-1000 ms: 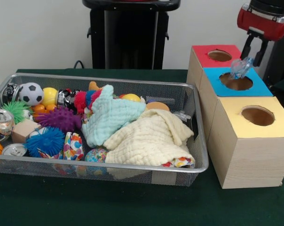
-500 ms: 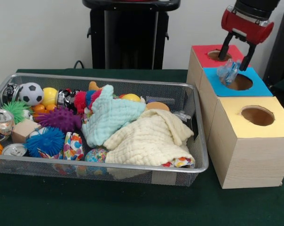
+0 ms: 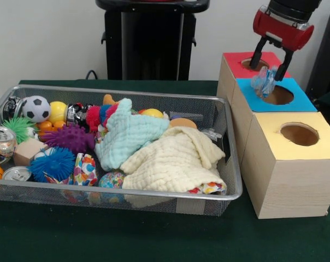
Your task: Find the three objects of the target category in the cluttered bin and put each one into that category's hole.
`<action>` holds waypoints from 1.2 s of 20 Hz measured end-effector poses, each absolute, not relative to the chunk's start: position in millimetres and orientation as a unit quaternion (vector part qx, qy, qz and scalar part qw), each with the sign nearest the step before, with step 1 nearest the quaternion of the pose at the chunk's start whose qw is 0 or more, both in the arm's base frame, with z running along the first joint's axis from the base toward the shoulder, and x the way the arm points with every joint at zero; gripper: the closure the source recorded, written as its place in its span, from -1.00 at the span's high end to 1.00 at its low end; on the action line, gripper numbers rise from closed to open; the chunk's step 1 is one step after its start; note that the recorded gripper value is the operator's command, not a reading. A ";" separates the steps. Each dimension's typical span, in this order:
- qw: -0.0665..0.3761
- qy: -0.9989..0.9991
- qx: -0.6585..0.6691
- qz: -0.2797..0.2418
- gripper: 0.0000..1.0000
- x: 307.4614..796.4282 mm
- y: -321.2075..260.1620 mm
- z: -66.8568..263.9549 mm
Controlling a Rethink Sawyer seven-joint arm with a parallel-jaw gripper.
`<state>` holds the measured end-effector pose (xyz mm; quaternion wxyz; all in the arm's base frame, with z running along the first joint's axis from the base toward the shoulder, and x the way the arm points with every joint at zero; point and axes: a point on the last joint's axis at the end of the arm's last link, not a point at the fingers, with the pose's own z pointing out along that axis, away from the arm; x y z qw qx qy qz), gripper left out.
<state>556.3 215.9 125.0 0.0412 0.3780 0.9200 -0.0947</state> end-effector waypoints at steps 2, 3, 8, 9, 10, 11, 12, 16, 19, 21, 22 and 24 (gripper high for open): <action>0.041 0.918 0.383 -0.090 1.00 559.4 214.0 127.2; 0.039 0.915 0.392 -0.082 1.00 565.0 211.5 131.1; 0.029 0.903 0.426 -0.051 1.00 584.2 204.4 146.6; 0.028 0.901 0.429 -0.048 1.00 586.7 203.3 148.4; 0.027 0.900 0.434 -0.043 1.00 589.4 202.3 150.2; 0.025 0.896 0.442 -0.034 1.00 595.1 200.6 154.5; 0.023 0.893 0.449 -0.025 1.00 599.6 199.6 158.0; 0.020 0.885 0.465 0.001 1.00 613.8 199.6 171.7; 0.020 0.886 0.463 0.002 1.00 619.1 198.7 180.9; 0.018 0.891 0.454 -0.012 1.00 620.6 196.2 189.6; 0.017 0.893 0.449 -0.020 1.00 621.1 194.4 193.3; 0.016 0.899 0.435 -0.044 1.00 622.3 188.3 202.1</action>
